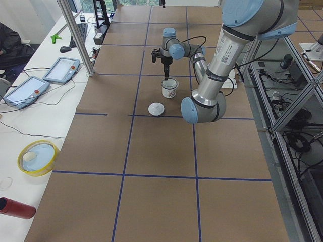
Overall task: Remove funnel from cup
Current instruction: 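Lower the left gripper and close it on the funnel rim, then lift the funnel out of the mug with the left gripper, carry it farther away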
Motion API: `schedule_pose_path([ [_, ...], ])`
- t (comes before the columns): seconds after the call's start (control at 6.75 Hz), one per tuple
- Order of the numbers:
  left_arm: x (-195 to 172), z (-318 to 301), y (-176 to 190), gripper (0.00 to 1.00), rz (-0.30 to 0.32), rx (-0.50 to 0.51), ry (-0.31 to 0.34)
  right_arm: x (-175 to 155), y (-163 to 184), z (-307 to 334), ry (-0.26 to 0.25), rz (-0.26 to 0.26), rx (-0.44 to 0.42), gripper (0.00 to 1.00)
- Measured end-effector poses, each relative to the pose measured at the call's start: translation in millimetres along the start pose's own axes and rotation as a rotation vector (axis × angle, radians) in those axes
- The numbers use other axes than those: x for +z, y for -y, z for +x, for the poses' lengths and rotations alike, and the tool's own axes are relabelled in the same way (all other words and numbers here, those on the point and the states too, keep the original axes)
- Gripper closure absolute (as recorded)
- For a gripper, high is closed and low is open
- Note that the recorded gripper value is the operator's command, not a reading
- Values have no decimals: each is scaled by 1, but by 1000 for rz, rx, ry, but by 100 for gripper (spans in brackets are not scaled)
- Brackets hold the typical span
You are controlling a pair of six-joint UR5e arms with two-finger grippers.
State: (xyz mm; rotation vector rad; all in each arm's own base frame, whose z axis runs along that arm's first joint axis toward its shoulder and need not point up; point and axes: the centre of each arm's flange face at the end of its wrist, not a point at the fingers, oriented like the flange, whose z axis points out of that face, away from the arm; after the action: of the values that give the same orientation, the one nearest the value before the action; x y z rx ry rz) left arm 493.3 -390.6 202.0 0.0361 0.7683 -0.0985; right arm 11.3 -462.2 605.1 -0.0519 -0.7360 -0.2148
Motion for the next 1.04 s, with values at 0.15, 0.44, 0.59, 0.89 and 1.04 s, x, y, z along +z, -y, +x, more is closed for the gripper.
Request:
schedule_pose_path([
  [0.15,4,2,-7,7,-11,-14,2,0,0,0,0,0,0,0],
  [0.44,9,4,-15,72,-23,-29,4,0,0,0,0,1,-1,0],
  [0.59,10,4,-16,96,-25,-38,5,0,0,0,0,1,-1,0],
  [0.89,7,3,-18,100,-22,-43,0,0,0,0,0,0,0,0],
  [1.04,-3,3,-20,100,-17,-40,-15,0,0,0,0,0,0,0],
])
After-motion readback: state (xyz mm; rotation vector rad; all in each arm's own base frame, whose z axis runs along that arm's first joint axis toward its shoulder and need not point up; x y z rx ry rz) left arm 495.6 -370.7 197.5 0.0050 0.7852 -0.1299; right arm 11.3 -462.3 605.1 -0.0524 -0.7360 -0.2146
